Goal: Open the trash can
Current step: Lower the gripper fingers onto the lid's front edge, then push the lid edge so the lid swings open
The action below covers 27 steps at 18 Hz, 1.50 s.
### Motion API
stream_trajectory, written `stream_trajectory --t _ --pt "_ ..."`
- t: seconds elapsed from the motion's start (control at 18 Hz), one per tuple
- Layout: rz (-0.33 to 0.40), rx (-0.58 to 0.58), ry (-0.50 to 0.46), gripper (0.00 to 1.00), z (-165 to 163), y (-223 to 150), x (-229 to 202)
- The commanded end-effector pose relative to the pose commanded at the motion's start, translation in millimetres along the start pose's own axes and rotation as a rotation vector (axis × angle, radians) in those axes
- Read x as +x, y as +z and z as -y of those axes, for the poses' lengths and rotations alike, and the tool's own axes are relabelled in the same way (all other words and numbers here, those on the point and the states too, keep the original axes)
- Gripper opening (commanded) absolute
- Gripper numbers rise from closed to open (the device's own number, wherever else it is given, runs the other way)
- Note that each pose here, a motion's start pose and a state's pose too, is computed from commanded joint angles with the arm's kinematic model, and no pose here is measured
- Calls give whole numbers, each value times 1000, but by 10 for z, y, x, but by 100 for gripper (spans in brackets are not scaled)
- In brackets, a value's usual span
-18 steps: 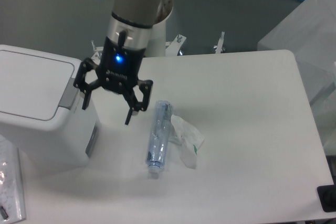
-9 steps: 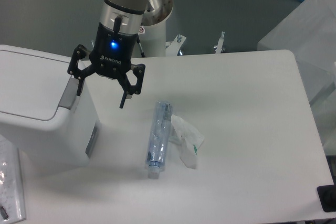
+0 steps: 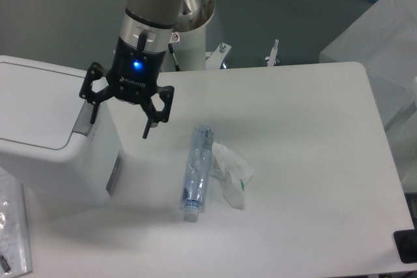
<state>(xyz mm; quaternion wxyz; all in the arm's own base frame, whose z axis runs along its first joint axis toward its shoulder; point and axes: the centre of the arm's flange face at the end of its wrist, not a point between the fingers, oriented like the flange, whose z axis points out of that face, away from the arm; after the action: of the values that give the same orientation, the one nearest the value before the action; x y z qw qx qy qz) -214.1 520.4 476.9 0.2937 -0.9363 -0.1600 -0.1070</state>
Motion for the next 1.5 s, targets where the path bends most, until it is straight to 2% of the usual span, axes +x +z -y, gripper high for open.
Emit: stream_trajectory --t 1.5 --pt "2 -25 -15 100 -88 94 -9"
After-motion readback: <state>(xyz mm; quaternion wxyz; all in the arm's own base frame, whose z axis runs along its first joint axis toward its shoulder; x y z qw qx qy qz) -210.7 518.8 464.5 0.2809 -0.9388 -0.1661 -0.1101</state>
